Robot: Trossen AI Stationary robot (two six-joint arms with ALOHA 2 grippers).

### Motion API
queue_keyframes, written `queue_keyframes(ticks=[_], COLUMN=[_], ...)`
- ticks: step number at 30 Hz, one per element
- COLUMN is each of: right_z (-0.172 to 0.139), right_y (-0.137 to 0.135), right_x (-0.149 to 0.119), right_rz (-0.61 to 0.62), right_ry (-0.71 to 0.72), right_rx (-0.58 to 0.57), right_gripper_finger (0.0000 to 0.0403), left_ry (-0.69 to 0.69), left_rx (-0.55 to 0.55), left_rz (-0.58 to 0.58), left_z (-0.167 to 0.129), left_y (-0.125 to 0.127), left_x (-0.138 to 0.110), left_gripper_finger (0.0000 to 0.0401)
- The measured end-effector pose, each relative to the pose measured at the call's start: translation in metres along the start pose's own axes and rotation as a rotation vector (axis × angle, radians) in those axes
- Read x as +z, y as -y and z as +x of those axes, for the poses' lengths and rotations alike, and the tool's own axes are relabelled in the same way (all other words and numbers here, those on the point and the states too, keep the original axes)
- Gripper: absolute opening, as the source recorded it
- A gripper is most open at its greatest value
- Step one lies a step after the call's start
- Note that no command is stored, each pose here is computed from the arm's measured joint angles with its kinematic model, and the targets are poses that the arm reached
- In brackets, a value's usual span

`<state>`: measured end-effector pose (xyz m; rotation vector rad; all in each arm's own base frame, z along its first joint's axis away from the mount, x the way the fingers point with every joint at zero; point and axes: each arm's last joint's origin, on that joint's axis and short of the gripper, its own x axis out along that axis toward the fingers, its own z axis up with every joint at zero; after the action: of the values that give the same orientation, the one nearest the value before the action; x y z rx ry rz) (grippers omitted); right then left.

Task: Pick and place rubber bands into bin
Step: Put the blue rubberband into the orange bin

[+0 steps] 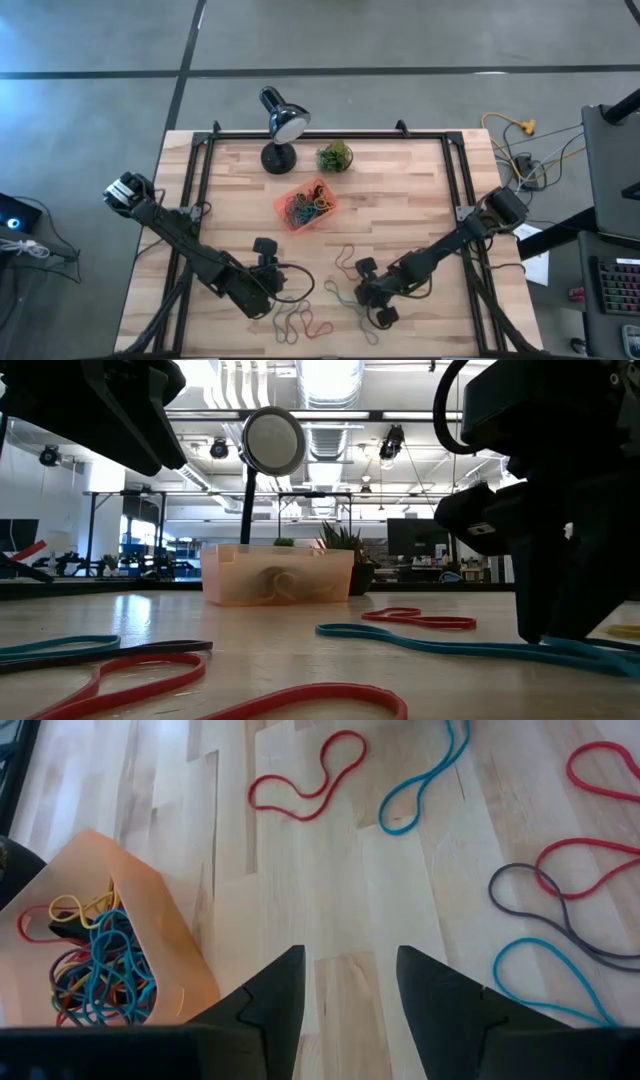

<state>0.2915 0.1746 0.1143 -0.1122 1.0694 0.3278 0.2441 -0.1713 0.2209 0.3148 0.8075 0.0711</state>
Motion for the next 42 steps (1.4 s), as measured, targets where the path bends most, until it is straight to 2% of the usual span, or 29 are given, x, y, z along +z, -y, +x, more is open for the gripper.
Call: queue_keyframes(ticks=[3,5,11,14,23,34,42], right_z=[0.0,0.0,-0.007,-0.018,-0.048,-0.079,-0.1], right_y=[0.0,-0.001,-0.003,-0.006,-0.013,-0.009,0.012], right_x=[0.0,0.001,0.008,0.021,0.056,0.094,0.116], right_rz=[0.001,0.0,-0.01,-0.026,-0.155,-0.383,-0.453], right_ry=[0.003,0.015,0.043,0.102,0.249,0.325,0.326], right_rx=[0.001,0.004,0.008,0.02,-0.002,-0.283,-0.555], right_gripper_finger=[0.0018,0.0011,0.0009,0.0008,0.0008,0.0008,0.0008], left_ry=[0.0,0.0,-0.001,-0.001,-0.002,-0.004,-0.011], left_rx=[0.0,0.0,0.0,0.0,-0.001,0.0,0.001], left_rz=[0.0,0.0,0.0,0.001,0.001,0.002,0.007], left_z=[0.0,0.0,0.0,0.0,0.0,0.0,0.0], left_y=[0.0,0.0,0.0,0.0,0.0,0.0,0.0], left_x=[0.0,0.0,0.0,0.0,0.0,-0.001,-0.001], left_gripper_finger=[0.0144,0.0144,0.0144,0.0144,0.0144,0.0144,0.0144])
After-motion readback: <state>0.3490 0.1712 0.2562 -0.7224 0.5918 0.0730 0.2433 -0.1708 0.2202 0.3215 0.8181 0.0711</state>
